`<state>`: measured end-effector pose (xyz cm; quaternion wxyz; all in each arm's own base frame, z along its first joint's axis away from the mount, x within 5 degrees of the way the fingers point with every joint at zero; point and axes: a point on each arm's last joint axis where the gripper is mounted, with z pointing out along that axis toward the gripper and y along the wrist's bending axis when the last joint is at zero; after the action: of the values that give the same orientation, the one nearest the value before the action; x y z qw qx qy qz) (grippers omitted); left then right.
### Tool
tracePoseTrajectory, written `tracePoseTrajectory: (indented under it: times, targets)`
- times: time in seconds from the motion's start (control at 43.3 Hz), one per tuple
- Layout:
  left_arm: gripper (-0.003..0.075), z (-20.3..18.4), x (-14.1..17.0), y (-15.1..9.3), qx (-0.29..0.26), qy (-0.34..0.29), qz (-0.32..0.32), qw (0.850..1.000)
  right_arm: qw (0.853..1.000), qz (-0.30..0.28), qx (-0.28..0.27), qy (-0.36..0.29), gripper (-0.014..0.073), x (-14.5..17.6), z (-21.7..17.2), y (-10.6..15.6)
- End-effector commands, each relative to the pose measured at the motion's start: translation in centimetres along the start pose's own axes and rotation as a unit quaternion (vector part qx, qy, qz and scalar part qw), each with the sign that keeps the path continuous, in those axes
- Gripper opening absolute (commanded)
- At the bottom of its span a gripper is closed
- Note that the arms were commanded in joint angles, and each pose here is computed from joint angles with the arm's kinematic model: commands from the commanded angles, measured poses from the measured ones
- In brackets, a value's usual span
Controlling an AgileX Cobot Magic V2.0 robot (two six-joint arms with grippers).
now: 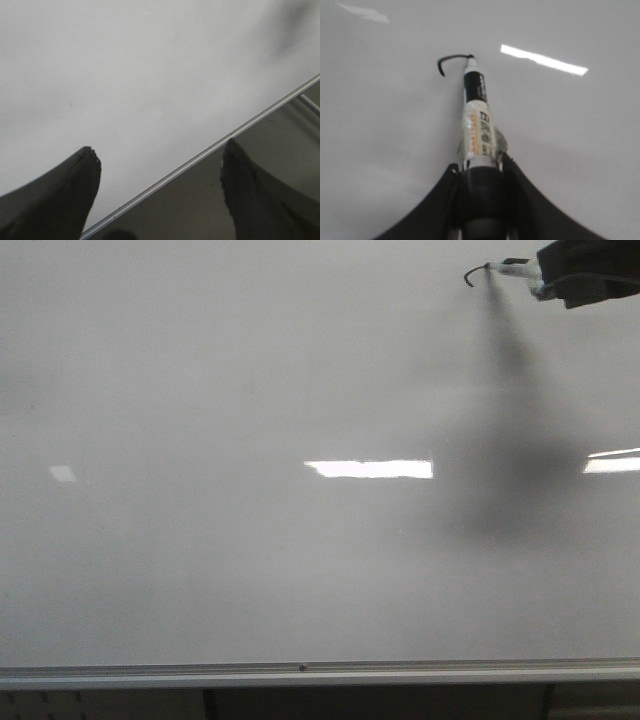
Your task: Write number 2 on whiteboard
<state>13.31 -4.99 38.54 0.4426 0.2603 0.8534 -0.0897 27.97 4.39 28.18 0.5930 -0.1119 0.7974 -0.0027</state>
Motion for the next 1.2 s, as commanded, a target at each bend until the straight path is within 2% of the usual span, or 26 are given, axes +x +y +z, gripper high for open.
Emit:
tracePoseTrajectory:
  times: [0.0,0.231,0.508,0.646,0.854,1.039,1.177]
  targets:
    - [0.0494,-0.6,-1.2,0.1,-0.009,-0.049,-0.012,0.999,1.000,-0.001,0.012,-0.009,0.0035,-1.1,-0.5,-0.9]
    - [0.0494,-0.6,-1.3,0.2,-0.010,-0.051,-0.012,0.999,0.998,-0.005,-0.024,0.063,0.0035,0.2,-0.4,0.3]
    - [0.0494,-0.6,-1.3,0.2,-0.010,-0.051,-0.012,0.999,0.996,-0.012,-0.046,0.071,0.0035,0.4,0.0,1.6]
    - [0.0494,-0.6,-1.3,0.2,-0.010,-0.051,-0.012,0.999,0.997,-0.007,-0.031,0.073,0.0035,0.6,0.0,0.7]
    - [0.0494,-0.6,-1.3,0.2,-0.010,-0.051,-0.012,0.999,0.994,0.012,0.001,0.113,0.0035,1.5,-0.1,-1.7]
    - [0.0494,-0.6,-1.3,0.2,-0.012,-0.056,-0.012,0.998,0.997,0.010,-0.007,0.082,0.0035,-0.1,-2.0,-1.2]
    - [0.0494,-0.4,-1.6,0.2,-0.009,-0.056,-0.007,0.998,0.996,-0.004,-0.051,0.079,0.0035,-2.2,-5.4,0.5]
